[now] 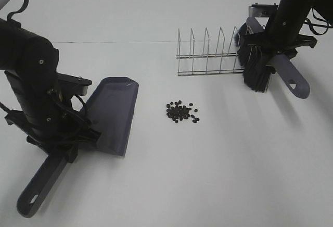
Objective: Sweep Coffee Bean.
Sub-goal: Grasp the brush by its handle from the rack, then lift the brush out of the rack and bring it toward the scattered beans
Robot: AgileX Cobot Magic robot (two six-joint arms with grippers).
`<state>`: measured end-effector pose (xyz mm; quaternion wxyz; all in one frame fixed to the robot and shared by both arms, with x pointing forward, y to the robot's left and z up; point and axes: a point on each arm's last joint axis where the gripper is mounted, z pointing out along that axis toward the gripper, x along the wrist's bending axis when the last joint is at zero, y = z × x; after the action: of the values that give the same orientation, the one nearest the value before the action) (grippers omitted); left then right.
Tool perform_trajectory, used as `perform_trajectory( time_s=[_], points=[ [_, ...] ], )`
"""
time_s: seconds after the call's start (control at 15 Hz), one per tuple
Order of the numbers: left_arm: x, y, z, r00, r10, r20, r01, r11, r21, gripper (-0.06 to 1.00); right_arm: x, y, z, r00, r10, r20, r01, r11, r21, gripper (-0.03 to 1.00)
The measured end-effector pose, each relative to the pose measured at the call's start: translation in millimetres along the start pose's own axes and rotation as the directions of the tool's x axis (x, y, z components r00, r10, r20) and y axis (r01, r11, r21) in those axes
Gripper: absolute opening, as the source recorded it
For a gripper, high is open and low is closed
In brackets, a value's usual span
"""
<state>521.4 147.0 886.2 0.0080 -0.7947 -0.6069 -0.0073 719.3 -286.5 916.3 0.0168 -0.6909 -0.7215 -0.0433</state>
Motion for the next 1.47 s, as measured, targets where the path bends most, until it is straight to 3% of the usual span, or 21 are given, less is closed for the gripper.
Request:
perform_trajectory(
  time_s=[0.4, 0.8, 1.07, 1.33, 1.47],
  points=[
    [0, 0, 0, 1.0, 0.0, 0.0, 0.0, 1.0, 0.0, 0.32, 1, -5, -1, 0.999, 0.033, -0.01, -0.033, 0.999, 0.011, 0.29],
    [0, 0, 0, 1.0, -0.001, 0.002, 0.001, 1.0, -0.001, 0.32, 14, -50, -52, 0.998, 0.064, -0.028, -0.063, 0.998, 0.012, 0.29],
    [-2, 3, 0, 0.999, -0.037, 0.019, 0.038, 0.999, -0.037, 0.32, 56, -121, -80, 0.995, 0.023, 0.095, -0.023, 1.0, -0.004, 0.29],
    [-2, 4, 1, 1.0, -0.007, 0.019, 0.008, 0.999, -0.042, 0.32, 91, -145, -64, 0.974, -0.076, 0.212, 0.076, 0.997, 0.008, 0.29],
    [-7, 7, 9, 0.999, 0.032, 0.013, -0.032, 0.999, -0.023, 0.32, 96, -142, -56, 0.963, -0.106, 0.246, 0.108, 0.994, 0.005, 0.29]
  ],
)
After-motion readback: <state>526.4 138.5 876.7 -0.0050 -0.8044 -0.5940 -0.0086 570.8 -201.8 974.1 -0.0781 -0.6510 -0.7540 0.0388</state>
